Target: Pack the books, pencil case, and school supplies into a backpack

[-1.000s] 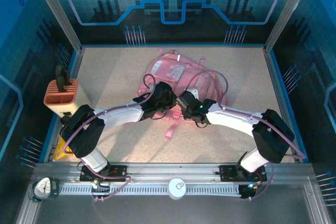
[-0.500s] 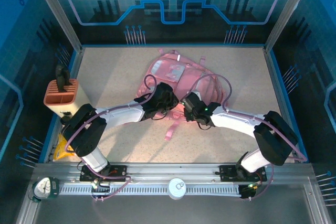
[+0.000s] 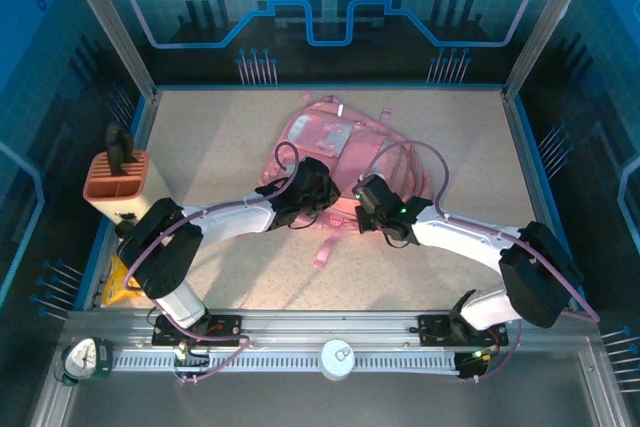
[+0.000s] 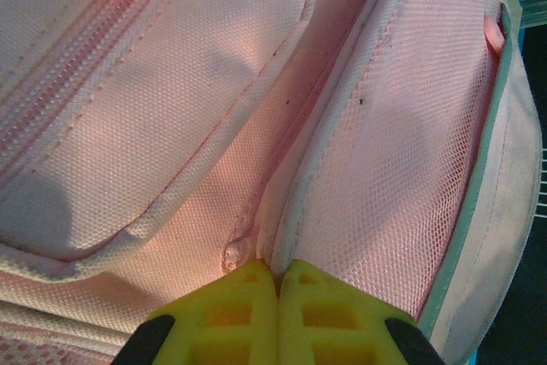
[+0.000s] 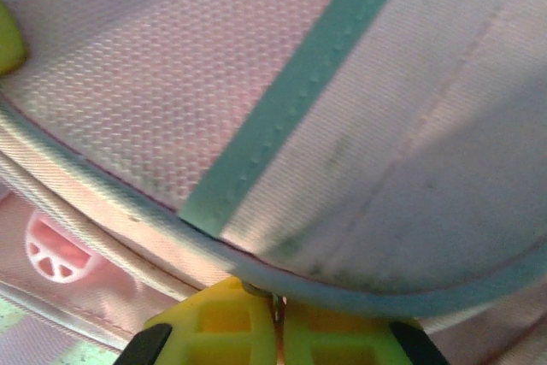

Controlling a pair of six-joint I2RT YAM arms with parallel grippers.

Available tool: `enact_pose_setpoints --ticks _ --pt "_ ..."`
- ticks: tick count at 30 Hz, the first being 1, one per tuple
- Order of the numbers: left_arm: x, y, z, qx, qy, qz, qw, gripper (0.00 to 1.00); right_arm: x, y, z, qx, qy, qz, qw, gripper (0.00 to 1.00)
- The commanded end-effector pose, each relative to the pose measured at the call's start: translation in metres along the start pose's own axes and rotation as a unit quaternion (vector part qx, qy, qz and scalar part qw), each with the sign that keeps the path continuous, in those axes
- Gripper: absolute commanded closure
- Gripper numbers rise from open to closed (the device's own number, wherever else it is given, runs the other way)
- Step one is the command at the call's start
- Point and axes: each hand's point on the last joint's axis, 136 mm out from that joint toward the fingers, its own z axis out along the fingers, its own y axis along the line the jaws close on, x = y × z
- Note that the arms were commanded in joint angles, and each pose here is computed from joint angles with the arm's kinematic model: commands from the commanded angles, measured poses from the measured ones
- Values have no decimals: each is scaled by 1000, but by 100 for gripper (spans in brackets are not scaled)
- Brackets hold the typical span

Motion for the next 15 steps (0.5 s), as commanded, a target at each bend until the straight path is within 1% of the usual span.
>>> enact_pose_setpoints --ticks 1,4,7,10,13,15 --pt "-12 25 -9 -41 -16 16 999 100 -1 -46 -8 79 3 20 997 97" --pt "-18 34 -13 -53 -19 17 998 100 -3 -63 -9 93 2 35 995 100" --pt "-29 40 -14 -49 -18 12 999 100 -5 -56 -7 74 0 16 997 100" --pt "-44 42 -16 -48 -18 23 998 100 6 -25 1 19 18 -17 1000 100" --pt "-63 39 -17 -34 -9 32 999 100 21 19 4 -37 28 -45 998 100" --pt "-76 30 -15 -11 -4 43 999 100 24 54 4 -80 31 -48 995 100"
